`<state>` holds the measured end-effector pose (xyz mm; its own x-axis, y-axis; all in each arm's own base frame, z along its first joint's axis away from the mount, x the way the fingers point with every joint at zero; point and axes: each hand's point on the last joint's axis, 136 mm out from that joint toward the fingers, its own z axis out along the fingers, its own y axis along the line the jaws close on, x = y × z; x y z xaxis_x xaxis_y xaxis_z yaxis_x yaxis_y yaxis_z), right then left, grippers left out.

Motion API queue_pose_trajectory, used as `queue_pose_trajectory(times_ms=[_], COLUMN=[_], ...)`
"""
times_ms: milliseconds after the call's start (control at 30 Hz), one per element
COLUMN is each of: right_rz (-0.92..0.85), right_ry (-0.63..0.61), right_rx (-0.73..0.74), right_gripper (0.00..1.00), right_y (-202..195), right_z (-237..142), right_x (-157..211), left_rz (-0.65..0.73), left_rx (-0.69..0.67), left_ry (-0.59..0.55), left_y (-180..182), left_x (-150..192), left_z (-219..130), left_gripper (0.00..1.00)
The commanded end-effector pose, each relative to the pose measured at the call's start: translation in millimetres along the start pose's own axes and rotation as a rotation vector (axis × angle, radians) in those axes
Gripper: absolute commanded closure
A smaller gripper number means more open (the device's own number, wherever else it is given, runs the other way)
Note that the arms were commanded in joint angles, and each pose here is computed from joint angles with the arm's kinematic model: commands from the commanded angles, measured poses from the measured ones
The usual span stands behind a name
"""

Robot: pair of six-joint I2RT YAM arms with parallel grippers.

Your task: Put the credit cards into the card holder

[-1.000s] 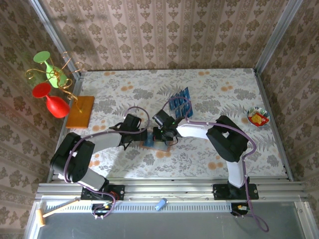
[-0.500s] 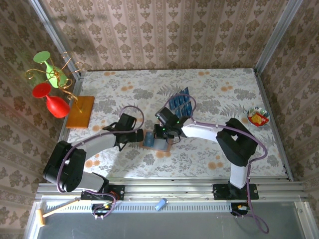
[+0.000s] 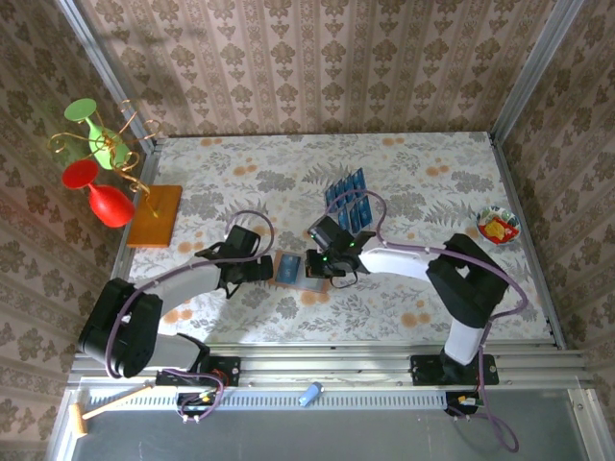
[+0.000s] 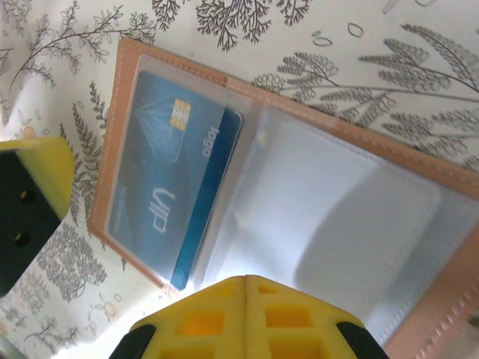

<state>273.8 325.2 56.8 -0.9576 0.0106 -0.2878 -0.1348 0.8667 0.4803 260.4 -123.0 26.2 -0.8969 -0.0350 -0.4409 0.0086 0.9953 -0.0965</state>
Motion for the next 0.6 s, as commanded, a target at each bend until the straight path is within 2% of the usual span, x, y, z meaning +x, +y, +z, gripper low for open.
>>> queue_pose_trajectory(times_ms=[0,100,233,367,567], right_rz=[-0.009,0.000,0.021,0.045,0.070], right_ry=[-0.057,-0.068,-0.057,-0.034,-0.013], right_rx=[-0.008,0.004,0.016,0.003,0.003], right_gripper=[0.86,0.69,0.55,0.49,0.47], right_y=[6,1,-6,-8,-10], right_z=[-25,-31,-29,-19,-4], right_x=[-6,-5,-1,5,7], left_rz=[-0.015,-0.011,-0.001,0.007,0.020], left_rx=[-0.012,-0.010,-0.011,-0.012,-0.013], left_ry=[0.026,0.026,0.023,0.010,-0.004], left_y=[5,3,2,0,-1], left_x=[10,12,12,9,3], left_z=[-1,-1,-2,-5,-8], left_gripper=[0.00,0.00,0.00,0.00,0.00])
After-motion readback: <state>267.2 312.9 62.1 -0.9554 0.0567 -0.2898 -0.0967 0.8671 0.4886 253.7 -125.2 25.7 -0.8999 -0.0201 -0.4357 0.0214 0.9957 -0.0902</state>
